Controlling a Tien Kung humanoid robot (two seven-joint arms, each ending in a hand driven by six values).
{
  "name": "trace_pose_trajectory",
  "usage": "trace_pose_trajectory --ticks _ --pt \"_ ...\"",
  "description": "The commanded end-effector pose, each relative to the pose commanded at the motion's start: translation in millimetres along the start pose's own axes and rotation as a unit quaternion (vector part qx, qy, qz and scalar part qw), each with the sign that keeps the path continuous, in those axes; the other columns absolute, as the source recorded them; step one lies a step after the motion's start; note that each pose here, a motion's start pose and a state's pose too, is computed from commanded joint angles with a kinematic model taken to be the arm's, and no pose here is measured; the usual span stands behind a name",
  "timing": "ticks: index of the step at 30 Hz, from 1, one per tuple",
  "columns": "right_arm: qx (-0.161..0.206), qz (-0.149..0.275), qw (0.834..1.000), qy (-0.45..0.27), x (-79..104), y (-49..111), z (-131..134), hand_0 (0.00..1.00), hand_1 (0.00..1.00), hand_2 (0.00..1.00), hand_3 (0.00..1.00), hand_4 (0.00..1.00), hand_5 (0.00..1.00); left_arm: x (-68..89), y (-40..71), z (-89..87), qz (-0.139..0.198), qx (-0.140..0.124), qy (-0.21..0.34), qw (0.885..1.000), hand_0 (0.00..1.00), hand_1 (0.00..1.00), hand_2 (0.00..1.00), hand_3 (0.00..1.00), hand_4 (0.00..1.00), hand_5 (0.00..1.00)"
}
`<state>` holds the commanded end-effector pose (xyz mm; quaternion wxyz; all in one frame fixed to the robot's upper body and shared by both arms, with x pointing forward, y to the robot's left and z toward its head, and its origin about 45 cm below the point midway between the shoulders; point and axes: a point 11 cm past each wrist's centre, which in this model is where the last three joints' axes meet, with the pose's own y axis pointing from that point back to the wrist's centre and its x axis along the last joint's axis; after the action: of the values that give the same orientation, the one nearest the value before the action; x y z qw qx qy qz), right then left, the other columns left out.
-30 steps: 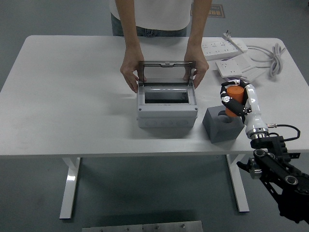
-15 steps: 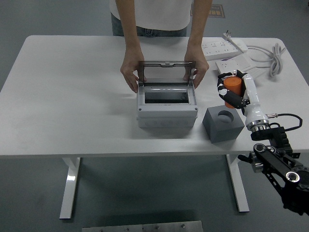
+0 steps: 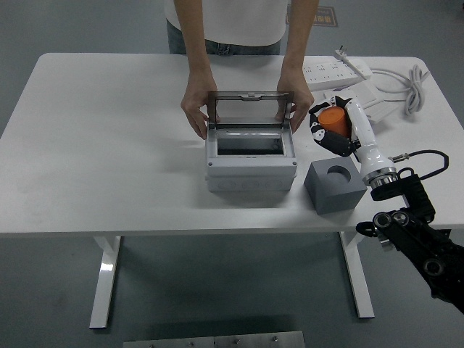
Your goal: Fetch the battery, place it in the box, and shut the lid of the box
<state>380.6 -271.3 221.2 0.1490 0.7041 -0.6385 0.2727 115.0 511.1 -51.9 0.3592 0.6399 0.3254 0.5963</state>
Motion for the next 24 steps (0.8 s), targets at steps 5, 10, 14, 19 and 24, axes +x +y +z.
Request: trace_pose_trajectory --ticks 5,10,14,19,24 --pt "0.023 -0.023 0.997 0.073 2.0 -10.5 -17.9 0.129 0.221 0.294 0.303 0.002 0.002 0.5 -0.1 -0.6 0.001 0.001 0.001 1.000 0.585 0.690 0.611 0.590 0.589 0.002" --pt "0.034 -0.053 0.986 0.154 0.7 -20.8 -32.4 0.133 0.220 0.294 0.310 0.012 0.002 0.9 -0.2 -1.0 0.001 0.002 0.001 1.000 0.585 0.691 0.611 0.590 0.589 0.003" --pt "0.037 -0.072 0.973 0.215 -4.0 -25.6 -37.8 0.133 0.220 0.294 0.310 0.012 0.002 1.0 -0.1 -1.1 0.001 0.002 0.002 1.000 0.585 0.691 0.611 0.590 0.589 0.003" --pt "0.034 -0.092 0.956 0.275 -14.4 -26.9 -38.3 0.132 0.221 0.293 0.314 0.030 0.002 1.5 -0.2 -1.5 0.002 0.003 0.001 1.000 0.585 0.691 0.611 0.590 0.585 0.002" --pt "0.032 -0.105 0.941 0.321 -28.4 -26.3 -39.3 0.132 0.220 0.292 0.317 0.038 0.002 1.5 -0.1 -2.0 0.003 0.005 0.001 1.000 0.585 0.691 0.611 0.591 0.580 0.002"
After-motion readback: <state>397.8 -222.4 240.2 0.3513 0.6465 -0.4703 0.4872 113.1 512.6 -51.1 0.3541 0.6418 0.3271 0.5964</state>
